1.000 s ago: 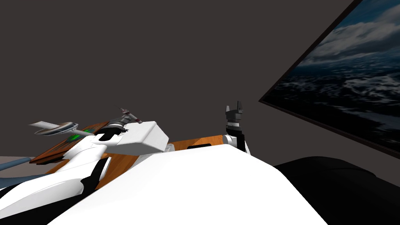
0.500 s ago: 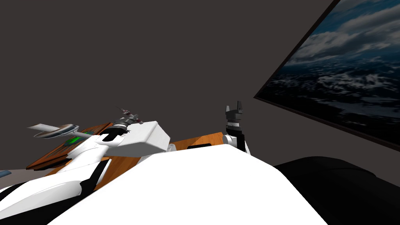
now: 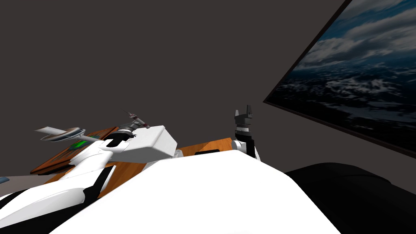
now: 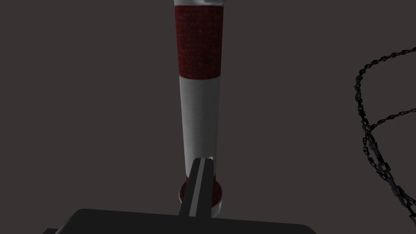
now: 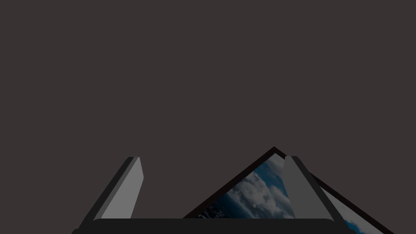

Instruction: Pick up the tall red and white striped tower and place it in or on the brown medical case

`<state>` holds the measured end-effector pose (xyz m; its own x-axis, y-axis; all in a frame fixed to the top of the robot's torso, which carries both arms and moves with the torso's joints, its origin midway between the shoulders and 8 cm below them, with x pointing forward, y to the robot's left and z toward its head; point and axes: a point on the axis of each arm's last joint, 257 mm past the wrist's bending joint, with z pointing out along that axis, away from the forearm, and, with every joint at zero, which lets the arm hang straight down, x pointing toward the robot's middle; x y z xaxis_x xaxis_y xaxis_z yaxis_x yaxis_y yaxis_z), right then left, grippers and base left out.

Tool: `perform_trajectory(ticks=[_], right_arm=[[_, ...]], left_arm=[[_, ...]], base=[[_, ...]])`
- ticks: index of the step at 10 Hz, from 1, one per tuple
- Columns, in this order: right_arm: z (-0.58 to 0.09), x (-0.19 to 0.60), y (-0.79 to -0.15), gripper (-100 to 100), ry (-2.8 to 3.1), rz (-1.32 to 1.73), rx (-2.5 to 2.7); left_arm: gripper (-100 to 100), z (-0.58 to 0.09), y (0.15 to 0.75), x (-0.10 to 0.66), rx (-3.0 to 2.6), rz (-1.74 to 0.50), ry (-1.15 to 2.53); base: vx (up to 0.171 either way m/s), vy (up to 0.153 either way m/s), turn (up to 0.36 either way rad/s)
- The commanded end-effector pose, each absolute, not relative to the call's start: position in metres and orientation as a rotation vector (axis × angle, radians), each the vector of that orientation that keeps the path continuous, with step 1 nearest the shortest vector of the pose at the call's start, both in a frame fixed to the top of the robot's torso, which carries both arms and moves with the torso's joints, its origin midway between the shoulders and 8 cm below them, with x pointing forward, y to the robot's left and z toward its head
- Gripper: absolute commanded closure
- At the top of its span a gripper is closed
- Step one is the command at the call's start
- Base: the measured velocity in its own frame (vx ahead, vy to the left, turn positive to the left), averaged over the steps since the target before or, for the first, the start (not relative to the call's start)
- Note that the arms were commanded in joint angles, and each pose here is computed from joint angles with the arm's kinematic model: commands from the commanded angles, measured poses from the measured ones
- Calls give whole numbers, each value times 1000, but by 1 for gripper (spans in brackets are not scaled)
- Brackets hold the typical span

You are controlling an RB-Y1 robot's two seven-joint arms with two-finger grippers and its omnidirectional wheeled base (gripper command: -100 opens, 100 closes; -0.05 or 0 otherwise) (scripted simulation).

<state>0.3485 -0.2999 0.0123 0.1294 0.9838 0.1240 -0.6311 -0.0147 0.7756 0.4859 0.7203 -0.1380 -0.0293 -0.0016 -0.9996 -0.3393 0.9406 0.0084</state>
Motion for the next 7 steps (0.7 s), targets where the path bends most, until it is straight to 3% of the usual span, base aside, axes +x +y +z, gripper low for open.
perform_trajectory(ticks=[1,2,4,5,6,7], right_arm=[[12,349,-300,0,551,1389,820],[12,349,-300,0,551,1389,820],[12,349,-300,0,551,1389,820],[12,349,-300,0,551,1389,820],[12,349,-300,0,551,1389,820],[12,349,-300,0,551,1389,820]], left_arm=[[100,-138,720,486,-270,276,1583],[100,-138,720,486,-270,276,1583],[-100,-138,720,486,-270,276,1583],[0,-138,720,486,-270,276,1583],[-100,-138,720,486,-270,276,1583],[100,-138,720,486,-270,276,1583]], base=[[0,0,0],[0,0,0],[0,0,0],[0,0,0],[0,0,0],[0,0,0]])
